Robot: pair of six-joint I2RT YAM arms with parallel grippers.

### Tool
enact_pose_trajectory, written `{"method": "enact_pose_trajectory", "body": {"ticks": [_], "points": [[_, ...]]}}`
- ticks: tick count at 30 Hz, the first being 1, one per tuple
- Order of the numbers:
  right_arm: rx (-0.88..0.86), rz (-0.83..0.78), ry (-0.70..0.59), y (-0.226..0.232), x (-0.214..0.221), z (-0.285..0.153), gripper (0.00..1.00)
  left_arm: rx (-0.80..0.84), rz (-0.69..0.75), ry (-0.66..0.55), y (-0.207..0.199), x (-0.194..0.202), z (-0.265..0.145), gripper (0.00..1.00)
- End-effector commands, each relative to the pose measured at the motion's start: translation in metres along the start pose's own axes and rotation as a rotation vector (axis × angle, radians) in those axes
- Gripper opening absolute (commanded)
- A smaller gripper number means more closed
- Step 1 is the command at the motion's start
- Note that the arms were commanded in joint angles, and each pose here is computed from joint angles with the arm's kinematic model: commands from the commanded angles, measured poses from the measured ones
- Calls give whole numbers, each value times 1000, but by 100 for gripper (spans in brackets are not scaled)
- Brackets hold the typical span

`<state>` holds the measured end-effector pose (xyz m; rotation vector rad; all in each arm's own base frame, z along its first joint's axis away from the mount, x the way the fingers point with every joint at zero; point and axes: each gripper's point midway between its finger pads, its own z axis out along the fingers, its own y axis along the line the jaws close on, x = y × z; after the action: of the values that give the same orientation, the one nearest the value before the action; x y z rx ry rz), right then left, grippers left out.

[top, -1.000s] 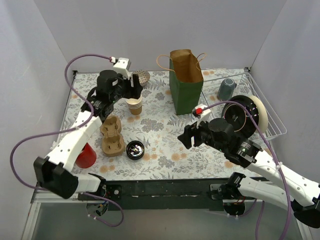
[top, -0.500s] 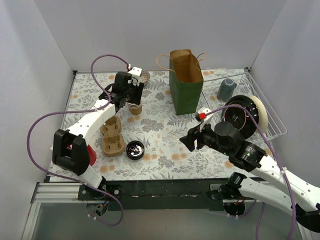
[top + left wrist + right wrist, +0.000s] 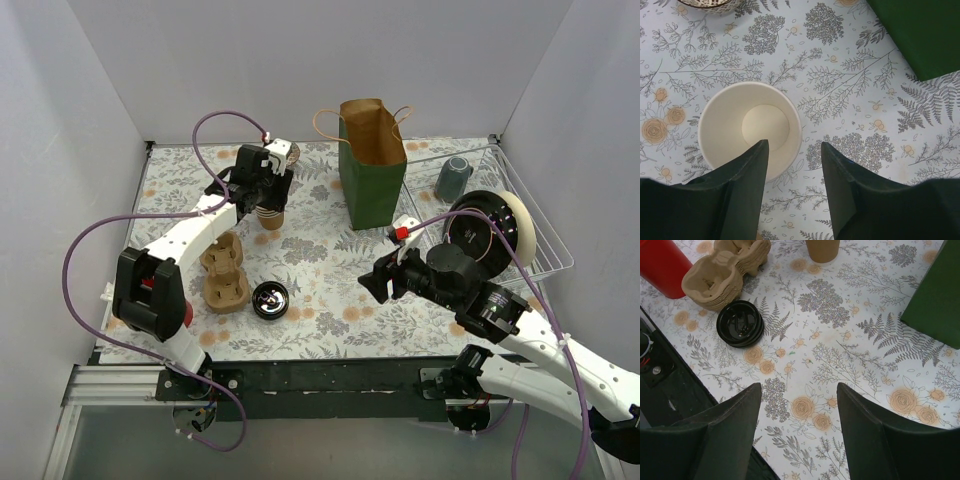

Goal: Pack the takeout coffee

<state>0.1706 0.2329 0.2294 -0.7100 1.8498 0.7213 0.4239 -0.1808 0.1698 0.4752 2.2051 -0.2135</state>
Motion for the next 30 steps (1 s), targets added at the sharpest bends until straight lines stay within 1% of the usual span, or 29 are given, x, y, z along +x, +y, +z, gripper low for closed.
{"method": "enact_pose_trajectory", "body": {"ticks": [1, 7, 13, 16, 19, 23, 26, 27, 30], "points": [[-12, -13, -49, 3, -11, -1, 70, 12, 16, -44, -1, -18, -3, 44], [-2, -19, -49, 0, -10, -1, 70, 3, 22, -23, 1, -13, 4, 40], [6, -20, -54, -1, -10, -2, 70, 4, 24, 4, 1, -4, 11, 39], [4, -22, -52, -1, -9, -1, 70, 4, 24, 4, 1, -5, 12, 34], [7, -22, -53, -2, -9, -1, 70, 4, 26, 3, 1, -5, 12, 33], [7, -22, -54, -2, -9, -1, 70, 4, 28, 0, 1, -6, 11, 29], [7, -22, -53, -2, -9, -1, 70, 6, 26, -2, 1, -7, 11, 24], [6, -20, -49, -1, -8, 0, 70, 7, 28, 3, 1, -5, 12, 19], [3, -17, -44, -1, -7, 1, 70, 4, 26, 1, 1, -5, 11, 13]]}}
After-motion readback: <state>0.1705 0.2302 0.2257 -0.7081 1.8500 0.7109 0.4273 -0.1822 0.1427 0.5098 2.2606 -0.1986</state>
